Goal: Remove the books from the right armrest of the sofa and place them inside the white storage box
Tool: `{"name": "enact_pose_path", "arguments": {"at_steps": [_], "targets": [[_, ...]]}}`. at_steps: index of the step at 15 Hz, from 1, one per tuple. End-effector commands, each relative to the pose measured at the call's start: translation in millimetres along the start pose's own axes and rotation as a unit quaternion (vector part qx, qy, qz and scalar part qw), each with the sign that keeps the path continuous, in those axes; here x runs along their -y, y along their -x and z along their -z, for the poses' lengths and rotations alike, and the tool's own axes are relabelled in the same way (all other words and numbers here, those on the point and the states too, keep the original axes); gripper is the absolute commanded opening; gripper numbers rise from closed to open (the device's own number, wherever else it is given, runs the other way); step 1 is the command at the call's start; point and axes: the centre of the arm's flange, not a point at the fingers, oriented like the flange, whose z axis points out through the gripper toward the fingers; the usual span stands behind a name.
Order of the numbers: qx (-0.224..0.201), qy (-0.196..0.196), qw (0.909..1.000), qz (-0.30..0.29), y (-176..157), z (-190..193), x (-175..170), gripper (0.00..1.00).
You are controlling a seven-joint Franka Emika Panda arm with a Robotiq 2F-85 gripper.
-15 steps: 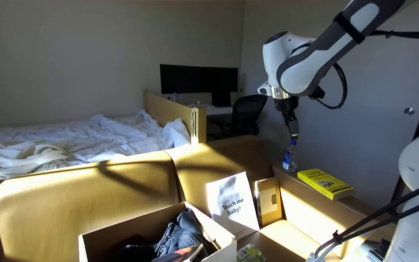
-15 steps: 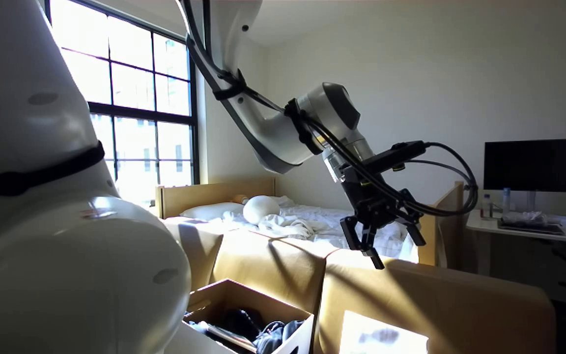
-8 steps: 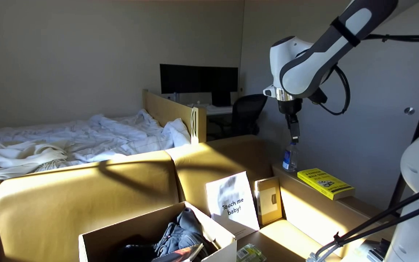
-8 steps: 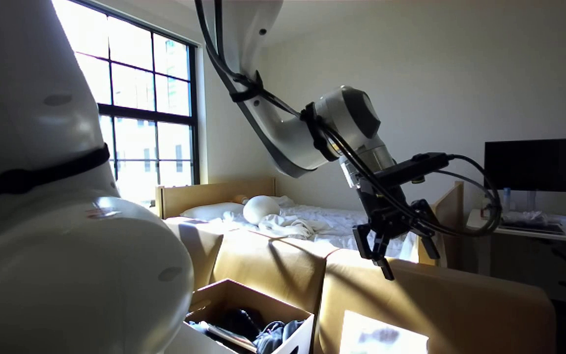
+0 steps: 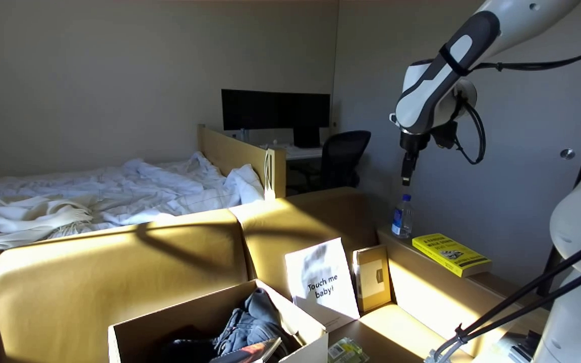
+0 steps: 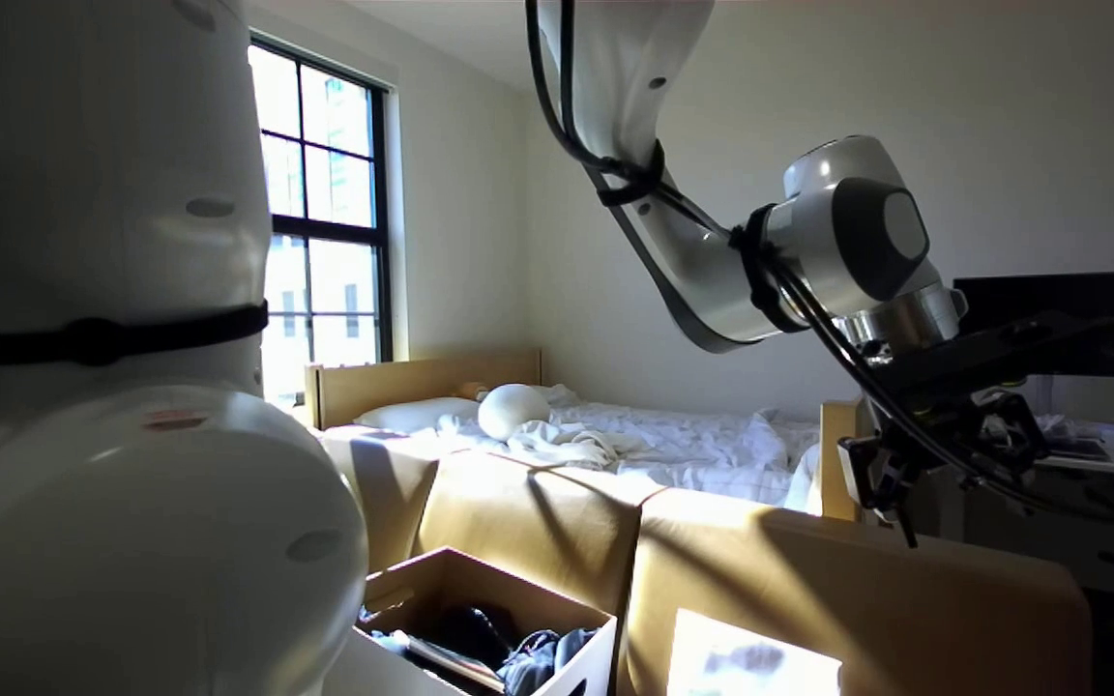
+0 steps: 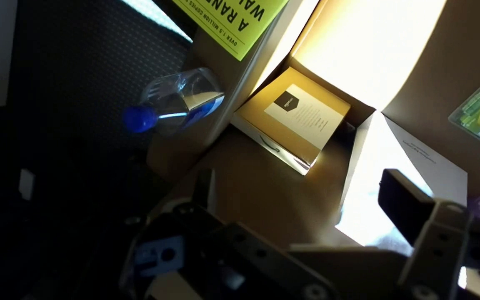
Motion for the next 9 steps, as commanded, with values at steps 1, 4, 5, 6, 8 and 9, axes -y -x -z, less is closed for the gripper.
{"name": "enact_pose_path", "arguments": {"at_steps": [1, 4, 5, 6, 8, 9], "targets": [[0.000, -0.001, 1.0000, 0.002, -1.7, 0.2, 2.1, 1.00], [0.013, 0.037, 0.9989, -0.027, 15.2, -7.4, 6.4, 1.00], [0.026, 0.038, 0.9983, -0.037, 23.7, -11.6, 4.4, 1.00], [0.043, 0.023, 0.9979, -0.043, 33.0, -19.9, 7.1, 1.00], [0.076, -0.005, 0.9960, -0.046, 52.5, -46.0, 29.1, 1.00], [0.082, -0.022, 0.9952, -0.048, 60.3, -57.6, 42.1, 1.00]]}}
